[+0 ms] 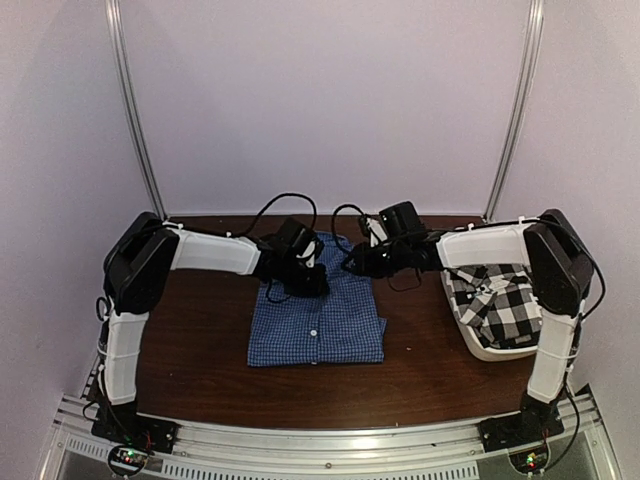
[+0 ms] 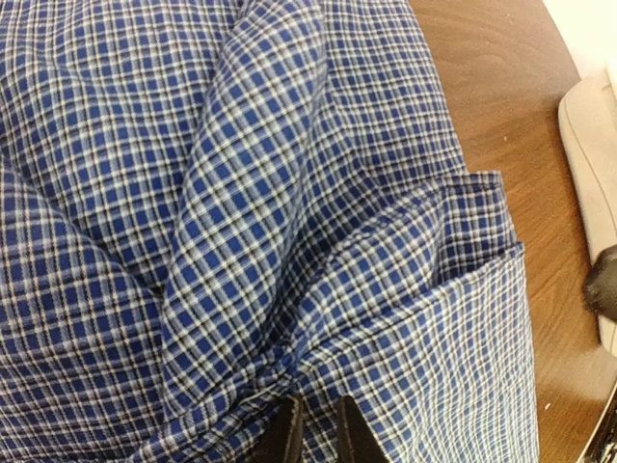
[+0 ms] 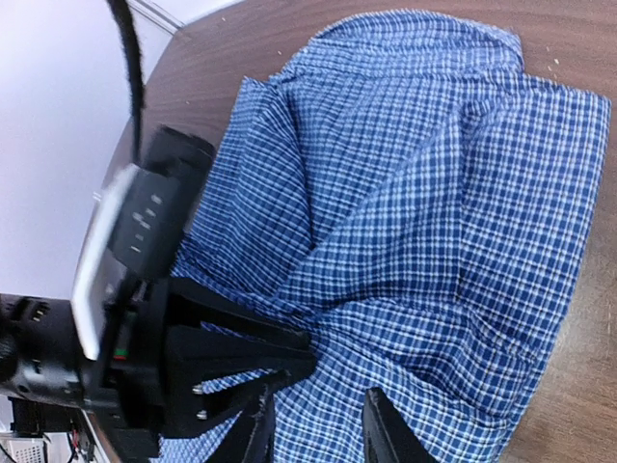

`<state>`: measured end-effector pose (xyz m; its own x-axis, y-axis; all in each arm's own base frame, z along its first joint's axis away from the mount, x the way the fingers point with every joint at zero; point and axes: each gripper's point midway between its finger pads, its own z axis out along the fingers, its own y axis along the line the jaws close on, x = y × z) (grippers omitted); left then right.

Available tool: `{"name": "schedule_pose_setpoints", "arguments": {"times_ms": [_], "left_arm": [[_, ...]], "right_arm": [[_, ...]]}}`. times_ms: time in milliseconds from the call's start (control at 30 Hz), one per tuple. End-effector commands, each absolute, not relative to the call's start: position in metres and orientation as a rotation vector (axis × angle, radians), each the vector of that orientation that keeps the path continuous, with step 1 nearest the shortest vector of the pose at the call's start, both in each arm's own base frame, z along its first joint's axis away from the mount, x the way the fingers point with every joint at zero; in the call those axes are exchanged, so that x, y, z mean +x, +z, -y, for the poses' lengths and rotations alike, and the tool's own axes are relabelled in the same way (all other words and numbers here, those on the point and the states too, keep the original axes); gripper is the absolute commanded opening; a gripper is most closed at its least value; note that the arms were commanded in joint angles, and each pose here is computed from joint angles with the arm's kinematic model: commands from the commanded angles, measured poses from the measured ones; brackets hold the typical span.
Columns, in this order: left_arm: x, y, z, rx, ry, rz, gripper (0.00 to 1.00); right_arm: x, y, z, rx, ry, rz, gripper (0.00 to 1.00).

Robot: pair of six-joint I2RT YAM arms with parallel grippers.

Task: Fold and stack the long sleeve shirts
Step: Smooth out the 2/3-rectangle-folded shirt at the center of the board.

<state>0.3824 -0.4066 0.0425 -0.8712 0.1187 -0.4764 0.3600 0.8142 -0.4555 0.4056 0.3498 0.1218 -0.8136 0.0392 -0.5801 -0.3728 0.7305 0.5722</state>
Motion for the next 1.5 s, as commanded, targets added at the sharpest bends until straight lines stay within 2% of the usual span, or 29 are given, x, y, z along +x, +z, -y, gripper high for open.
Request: {"name": "schedule_pose_setpoints", "arguments": {"times_ms": [0,133,367,533,833,1133,1333,1467], "left_arm": [[0.397,0.063,0.411,0.369,-0.778,-2.503,0.17],[0.405,0.079,0.412,0.374,-0.792,-2.472,0.24],[0.411,0.112,0.385,0.329,-0.806,-2.432,0.33],[0.399,0.105,0.348,0.286,-0.797,-2.475,0.33],[0.377,0.067,0.306,0.211,-0.786,-2.574,0.32],[0.393,0.041,0.296,0.179,-0.763,-2.611,0.31],[0.399,0.034,0.292,0.156,-0.752,-2.623,0.31],[0.403,0.04,0.292,0.17,-0.755,-2.613,0.31]], "right_arm": [[0.404,0.09,-0.346,-0.242,0.92,-2.411,0.32],[0.411,0.055,-0.33,-0.162,0.869,-2.485,0.27],[0.418,0.02,-0.295,-0.038,0.776,-2.555,0.26],[0.422,0.041,-0.293,-0.053,0.777,-2.514,0.27],[0.404,0.097,-0.315,-0.242,0.721,-2.448,0.36],[0.361,0.073,-0.381,-0.456,0.719,-2.499,0.32],[0.366,0.032,-0.376,-0.454,0.621,-2.58,0.31],[0.369,0.028,-0.371,-0.444,0.603,-2.592,0.31]]}}
